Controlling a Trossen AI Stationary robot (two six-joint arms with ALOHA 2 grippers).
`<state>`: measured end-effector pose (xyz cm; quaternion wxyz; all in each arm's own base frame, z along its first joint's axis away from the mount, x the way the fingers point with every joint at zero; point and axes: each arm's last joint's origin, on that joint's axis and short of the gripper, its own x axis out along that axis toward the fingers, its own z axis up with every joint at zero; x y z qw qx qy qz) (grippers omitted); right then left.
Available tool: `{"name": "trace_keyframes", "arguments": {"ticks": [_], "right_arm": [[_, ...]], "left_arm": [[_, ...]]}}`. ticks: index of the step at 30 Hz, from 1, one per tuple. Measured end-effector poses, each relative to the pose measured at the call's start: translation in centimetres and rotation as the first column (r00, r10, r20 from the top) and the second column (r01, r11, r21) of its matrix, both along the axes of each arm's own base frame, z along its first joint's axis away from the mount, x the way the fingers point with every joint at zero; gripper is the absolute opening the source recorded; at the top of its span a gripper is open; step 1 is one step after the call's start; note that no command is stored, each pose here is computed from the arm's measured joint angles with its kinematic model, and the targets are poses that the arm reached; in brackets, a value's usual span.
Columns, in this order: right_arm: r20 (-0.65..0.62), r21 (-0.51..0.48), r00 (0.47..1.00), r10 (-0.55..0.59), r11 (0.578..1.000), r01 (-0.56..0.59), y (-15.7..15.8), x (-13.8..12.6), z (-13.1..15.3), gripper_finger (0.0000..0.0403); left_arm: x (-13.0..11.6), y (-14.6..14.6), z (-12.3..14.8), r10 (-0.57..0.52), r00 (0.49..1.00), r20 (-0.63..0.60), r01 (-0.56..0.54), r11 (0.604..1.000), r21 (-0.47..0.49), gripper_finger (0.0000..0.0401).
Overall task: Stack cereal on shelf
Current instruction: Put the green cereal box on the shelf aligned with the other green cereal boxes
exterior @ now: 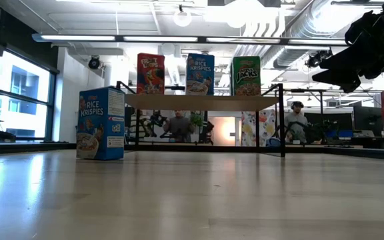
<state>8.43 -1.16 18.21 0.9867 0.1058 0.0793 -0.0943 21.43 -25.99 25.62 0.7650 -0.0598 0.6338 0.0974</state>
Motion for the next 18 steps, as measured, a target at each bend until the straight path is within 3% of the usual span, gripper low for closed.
{"name": "trace_keyframes", "arguments": {"ticks": [18], "right_arm": [[-0.002, 0.001, 1.000, 0.000, 1.000, 0.000, 0.00, 0.00, -0.02, 0.0227]], "left_arm": [[0.05, -0.04, 0.01, 0.003, 1.000, 0.007, -0.003, 1.000, -0.004, 0.0214]]}}
